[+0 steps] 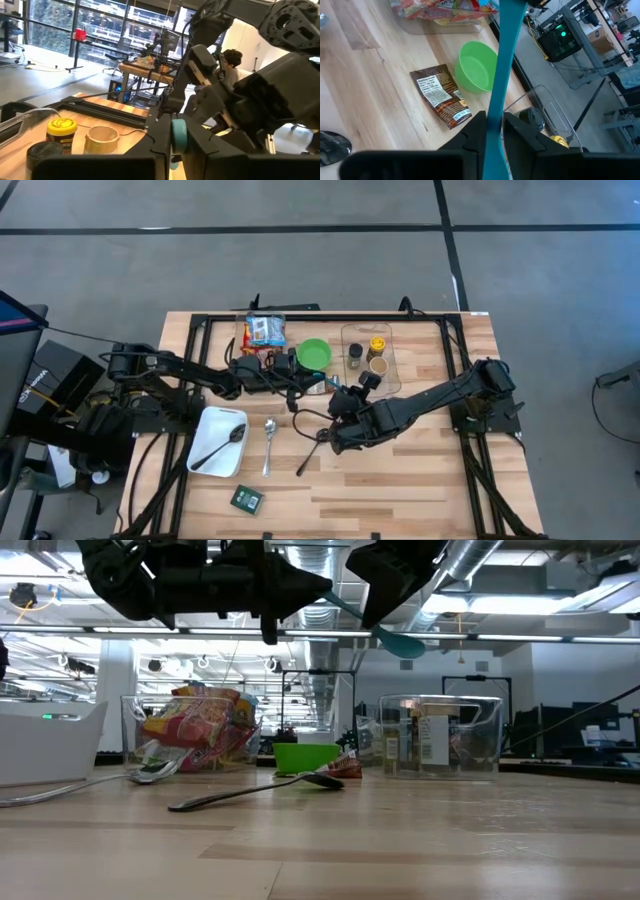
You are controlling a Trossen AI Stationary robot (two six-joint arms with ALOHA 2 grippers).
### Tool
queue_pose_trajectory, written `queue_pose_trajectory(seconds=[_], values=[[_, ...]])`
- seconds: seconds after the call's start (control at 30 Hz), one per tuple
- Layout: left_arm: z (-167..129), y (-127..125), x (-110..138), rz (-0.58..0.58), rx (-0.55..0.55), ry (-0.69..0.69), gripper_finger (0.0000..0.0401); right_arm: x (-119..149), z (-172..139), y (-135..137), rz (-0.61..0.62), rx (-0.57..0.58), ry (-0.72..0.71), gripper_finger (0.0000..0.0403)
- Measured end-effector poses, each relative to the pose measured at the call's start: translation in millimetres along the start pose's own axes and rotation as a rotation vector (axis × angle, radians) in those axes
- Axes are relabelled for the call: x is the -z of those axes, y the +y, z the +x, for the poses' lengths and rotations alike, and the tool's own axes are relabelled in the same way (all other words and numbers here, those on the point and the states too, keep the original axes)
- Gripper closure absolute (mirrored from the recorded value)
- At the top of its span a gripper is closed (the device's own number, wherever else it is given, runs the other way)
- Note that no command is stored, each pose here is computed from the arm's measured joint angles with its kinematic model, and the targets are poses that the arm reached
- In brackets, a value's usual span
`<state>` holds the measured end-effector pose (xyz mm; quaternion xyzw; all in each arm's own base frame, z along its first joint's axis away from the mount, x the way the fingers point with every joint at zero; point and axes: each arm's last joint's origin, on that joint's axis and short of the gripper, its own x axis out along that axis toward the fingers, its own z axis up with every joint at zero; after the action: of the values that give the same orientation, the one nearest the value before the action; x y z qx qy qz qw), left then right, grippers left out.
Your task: Pick & Place Food Item
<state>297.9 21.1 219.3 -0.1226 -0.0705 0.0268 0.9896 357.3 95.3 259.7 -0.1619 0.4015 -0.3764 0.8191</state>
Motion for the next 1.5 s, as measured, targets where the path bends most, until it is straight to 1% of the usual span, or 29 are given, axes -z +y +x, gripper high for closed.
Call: queue_pose_trajectory(seconds=[0.2, 0.37, 0.5, 0.6, 0.7, 0.9, 1.03, 1.13, 1.27, 1.4, 1.5], values=[[0, 0, 0, 0.0, 0.007, 0.002, 0.0381, 1, -2, 1, -0.006, -0.005, -0.002, 0.0302], [0, 0, 0, 0.007, 0.007, 0.002, 0.0393, 2, -4, 2, -0.023, -0.005, -0.001, 0.0264], [0, 0, 0, 0.008, 0.005, 0.002, 0.0384, 5, -9, 4, -0.048, -0.006, -0.004, 0.0245], [0, 0, 0, 0.009, 0.003, 0.003, 0.0387, 8, -16, 7, -0.069, -0.013, -0.011, 0.024], [0, 0, 0, 0.01, 0.0, 0.002, 0.0394, 11, -23, 11, -0.084, -0.027, -0.024, 0.0239], [0, 0, 0, 0.01, -0.001, 0.004, 0.0387, 18, -42, 13, -0.093, -0.039, -0.048, 0.0246], [0, 0, 2, 0.011, -0.005, 0.02, 0.0394, 26, -58, 5, -0.051, -0.028, -0.058, 0.026], [0, 1, 3, 0.012, -0.008, 0.027, 0.0389, 32, -71, -3, 0.0, -0.019, -0.058, 0.0274], [0, 1, 3, 0.045, -0.01, 0.028, 0.0392, 43, -87, -14, 0.064, 0.016, -0.081, 0.0292], [0, 1, 3, 0.057, -0.009, 0.028, 0.0392, 52, -98, -18, 0.111, 0.044, -0.097, 0.0308], [0, 1, 3, 0.057, -0.009, 0.028, 0.0386, 56, -102, -18, 0.136, 0.039, -0.106, 0.0318]])
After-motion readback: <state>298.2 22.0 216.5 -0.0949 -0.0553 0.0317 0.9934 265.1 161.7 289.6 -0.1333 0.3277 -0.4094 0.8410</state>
